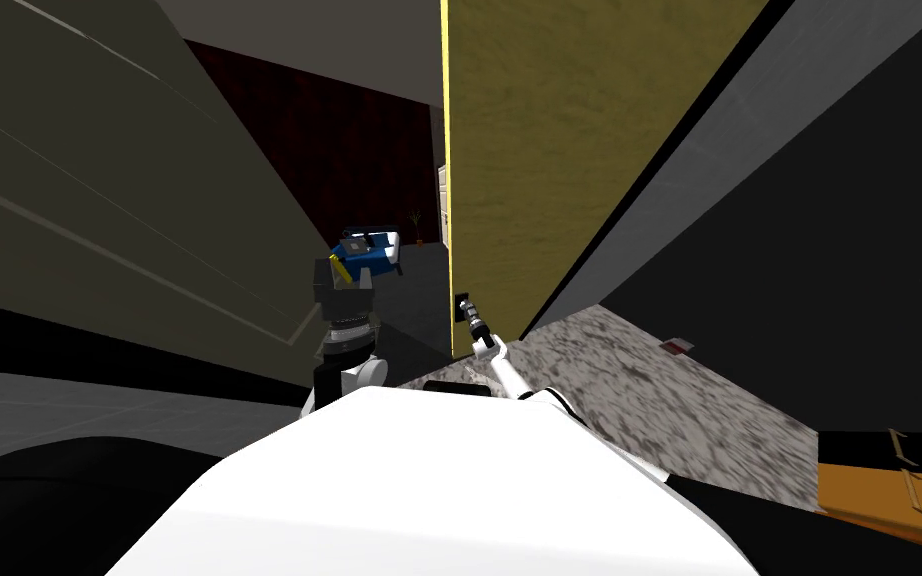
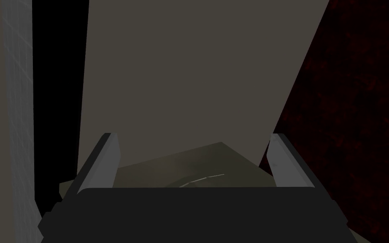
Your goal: Push the door open
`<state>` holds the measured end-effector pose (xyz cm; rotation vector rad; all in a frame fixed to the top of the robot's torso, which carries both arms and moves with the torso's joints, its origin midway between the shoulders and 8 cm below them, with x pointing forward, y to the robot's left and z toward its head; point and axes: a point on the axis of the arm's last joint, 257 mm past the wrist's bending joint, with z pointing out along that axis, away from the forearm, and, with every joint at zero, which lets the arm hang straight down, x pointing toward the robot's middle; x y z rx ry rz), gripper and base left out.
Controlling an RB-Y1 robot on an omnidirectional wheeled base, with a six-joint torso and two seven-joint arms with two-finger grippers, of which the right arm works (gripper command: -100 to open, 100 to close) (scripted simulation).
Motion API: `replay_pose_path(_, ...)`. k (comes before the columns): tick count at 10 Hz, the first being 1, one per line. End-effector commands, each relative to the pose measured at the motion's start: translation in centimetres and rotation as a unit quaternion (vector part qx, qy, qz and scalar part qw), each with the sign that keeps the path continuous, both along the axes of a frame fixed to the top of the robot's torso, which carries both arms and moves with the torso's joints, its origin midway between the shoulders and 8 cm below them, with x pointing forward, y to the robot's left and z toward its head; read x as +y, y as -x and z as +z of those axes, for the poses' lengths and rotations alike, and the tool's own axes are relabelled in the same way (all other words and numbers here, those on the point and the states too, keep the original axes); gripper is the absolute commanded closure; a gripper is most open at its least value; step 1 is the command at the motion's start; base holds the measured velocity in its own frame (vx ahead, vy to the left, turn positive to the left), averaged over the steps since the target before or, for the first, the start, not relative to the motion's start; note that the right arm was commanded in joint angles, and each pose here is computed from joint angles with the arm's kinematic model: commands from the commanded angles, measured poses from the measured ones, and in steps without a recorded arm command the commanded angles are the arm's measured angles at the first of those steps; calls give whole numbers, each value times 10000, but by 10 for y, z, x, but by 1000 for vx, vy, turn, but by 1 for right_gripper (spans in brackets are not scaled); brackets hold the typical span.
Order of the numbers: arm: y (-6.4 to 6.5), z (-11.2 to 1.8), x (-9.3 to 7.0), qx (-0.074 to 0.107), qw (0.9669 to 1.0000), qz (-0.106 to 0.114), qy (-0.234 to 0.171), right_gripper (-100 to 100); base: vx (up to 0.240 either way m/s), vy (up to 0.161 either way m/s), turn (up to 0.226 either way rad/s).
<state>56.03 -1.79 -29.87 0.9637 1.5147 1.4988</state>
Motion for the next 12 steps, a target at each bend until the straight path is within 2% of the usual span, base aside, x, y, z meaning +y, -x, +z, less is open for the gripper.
replay_pose_path(1,0,0,-1,3,10000,-5,-2,100,-8,-3,-3)
replay_pose_path(2,0,0,-1,3,10000,-5,-2,100,0,0,0)
replay_pose_path(5,-6,-3,-22,7,9998,-158,76,100,110,92,-31)
replay_pose_path(8,-13,-4,-45,-4,9993,-344,137,100,166,151,-70)
replay_pose_path(11,-23,-3,-78,-17,9979,-624,189,100,176,177,-108)
replay_pose_path(12,-20,-3,-79,-15,9980,-596,191,-100,-80,120,-109)
